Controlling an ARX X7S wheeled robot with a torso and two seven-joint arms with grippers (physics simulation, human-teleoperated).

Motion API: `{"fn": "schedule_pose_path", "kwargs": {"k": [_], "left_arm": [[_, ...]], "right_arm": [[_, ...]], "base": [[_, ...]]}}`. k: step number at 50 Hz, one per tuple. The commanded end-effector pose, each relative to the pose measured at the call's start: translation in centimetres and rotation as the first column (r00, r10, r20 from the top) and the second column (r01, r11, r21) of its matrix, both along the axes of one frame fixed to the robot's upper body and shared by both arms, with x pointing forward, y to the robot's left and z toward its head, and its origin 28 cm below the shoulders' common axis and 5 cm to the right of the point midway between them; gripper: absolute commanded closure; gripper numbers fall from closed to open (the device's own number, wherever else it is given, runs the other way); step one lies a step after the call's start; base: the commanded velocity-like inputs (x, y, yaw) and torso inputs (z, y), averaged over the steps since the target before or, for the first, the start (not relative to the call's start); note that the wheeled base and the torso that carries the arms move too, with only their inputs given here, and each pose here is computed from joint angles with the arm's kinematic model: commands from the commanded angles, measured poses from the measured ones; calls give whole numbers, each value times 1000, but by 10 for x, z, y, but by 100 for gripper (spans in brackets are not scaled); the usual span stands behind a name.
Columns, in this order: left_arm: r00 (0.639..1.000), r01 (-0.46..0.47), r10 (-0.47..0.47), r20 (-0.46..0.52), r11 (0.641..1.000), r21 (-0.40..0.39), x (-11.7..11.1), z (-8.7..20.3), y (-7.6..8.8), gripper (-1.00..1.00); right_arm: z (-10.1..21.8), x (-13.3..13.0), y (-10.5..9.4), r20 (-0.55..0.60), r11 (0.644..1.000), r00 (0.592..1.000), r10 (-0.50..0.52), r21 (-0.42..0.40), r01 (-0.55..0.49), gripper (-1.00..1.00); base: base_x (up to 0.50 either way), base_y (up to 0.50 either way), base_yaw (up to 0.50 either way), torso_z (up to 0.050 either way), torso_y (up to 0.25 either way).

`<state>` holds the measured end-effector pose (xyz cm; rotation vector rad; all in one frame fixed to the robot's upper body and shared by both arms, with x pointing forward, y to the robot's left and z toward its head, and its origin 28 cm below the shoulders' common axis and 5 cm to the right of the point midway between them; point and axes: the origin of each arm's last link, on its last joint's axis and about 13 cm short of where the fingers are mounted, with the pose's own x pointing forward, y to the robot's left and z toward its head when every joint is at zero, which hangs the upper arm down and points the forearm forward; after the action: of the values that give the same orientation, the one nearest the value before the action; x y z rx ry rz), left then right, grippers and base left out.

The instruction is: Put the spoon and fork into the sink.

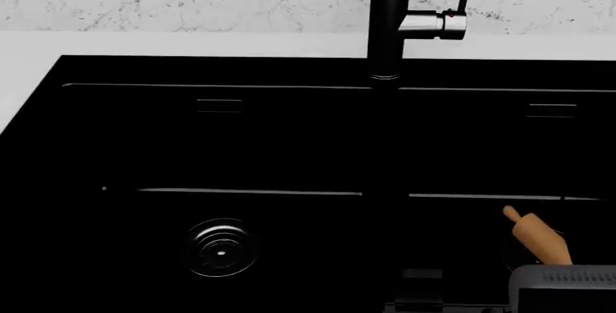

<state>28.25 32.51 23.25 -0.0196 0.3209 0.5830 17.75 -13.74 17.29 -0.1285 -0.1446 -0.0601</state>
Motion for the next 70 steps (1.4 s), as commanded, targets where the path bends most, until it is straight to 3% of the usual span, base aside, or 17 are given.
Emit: {"fn": "schedule_pose_path", "kwargs": {"k": [1,15,35,67,68,70], "left_arm": [[1000,1,-3,-27,997,-75,19,-6,11,-100],[997,-47,35,-68,984,-172,30,-24,26,-100],[985,-116,86,-149,972,-205,30,-43,38,-100],[960,-103,4,-281,935,-339,32,-95,40,-100],[957,-121,20,-290,934,-336,32,-96,40,100],[959,-99,-3,-283,933,-345,32,-97,40,100]], "right_arm": [[3,3,4,31,999,999,36,-10,-36,-100],[4,1,3,33,999,999,34,-1,-34,-100],[4,2,5,31,999,999,33,-2,-33,-100],[2,5,5,19,1000,999,30,-2,-30,-100],[2,5,5,18,1000,999,30,-3,-30,-100],[2,5,5,17,1000,999,29,-2,-29,-100]], "base": [[0,0,0,0,0],[0,0,0,0,0],[0,0,0,0,0],[1,0,1,0,0],[0,3,3,0,0],[0,0,1,-5,0]]}}
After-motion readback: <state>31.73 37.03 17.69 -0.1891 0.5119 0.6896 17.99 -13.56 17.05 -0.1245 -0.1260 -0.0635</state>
